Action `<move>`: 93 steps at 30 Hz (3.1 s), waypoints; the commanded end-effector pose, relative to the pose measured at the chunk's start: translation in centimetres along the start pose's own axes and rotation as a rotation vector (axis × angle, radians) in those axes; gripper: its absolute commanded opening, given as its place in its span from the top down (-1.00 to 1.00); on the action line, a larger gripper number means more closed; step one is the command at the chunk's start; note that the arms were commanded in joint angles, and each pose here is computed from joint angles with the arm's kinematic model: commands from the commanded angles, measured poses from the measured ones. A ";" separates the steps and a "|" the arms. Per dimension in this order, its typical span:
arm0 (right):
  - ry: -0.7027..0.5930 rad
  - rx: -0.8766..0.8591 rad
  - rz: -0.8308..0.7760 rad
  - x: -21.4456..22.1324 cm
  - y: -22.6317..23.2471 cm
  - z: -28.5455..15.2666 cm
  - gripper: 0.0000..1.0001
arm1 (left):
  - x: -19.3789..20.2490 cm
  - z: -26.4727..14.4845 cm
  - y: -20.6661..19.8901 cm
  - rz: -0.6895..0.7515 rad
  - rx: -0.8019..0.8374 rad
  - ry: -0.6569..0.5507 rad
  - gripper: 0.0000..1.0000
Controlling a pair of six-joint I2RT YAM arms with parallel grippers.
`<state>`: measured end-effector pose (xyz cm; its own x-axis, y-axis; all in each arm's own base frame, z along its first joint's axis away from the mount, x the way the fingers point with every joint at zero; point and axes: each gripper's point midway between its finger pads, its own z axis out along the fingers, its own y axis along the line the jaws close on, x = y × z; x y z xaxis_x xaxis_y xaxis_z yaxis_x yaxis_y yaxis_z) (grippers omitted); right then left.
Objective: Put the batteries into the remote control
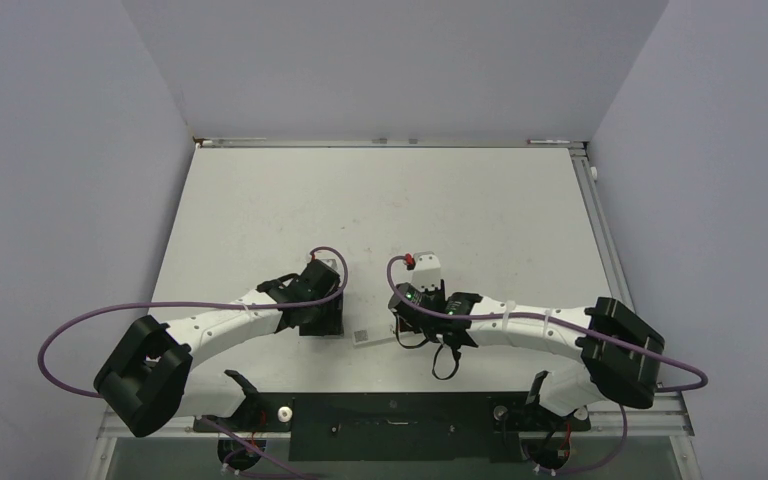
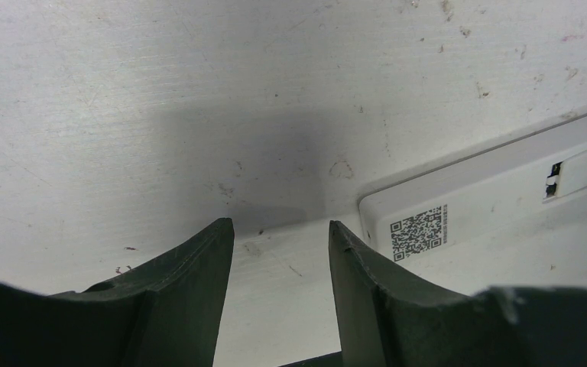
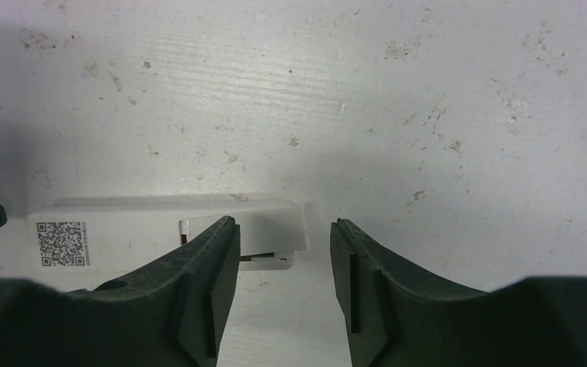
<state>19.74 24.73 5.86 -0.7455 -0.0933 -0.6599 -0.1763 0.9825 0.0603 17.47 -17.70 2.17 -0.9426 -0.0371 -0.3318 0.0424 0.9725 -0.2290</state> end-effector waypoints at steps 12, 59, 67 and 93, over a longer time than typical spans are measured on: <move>-0.016 -0.021 0.015 -1.6 1.1 1.6 0.10 | -0.4 -0.3 -0.7 0.008 0.035 -0.021 0.08; 0.019 -0.009 -0.015 0.5 1.0 2.0 0.13 | -0.5 -0.3 -0.8 0.010 0.038 -0.022 0.08; 0.018 -0.005 -0.017 0.6 1.0 1.8 0.14 | -0.4 -0.3 -0.8 0.011 0.039 -0.021 0.08; -0.025 -0.024 0.003 -1.2 1.2 0.2 0.10 | -0.4 -0.4 -0.9 0.012 0.043 -0.022 0.08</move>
<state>19.81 25.21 3.66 -0.7690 -0.1344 -0.6250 -0.1967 0.9800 0.0313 17.32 -17.86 2.18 -0.9442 -0.0317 -0.3279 0.0485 0.9711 -0.2336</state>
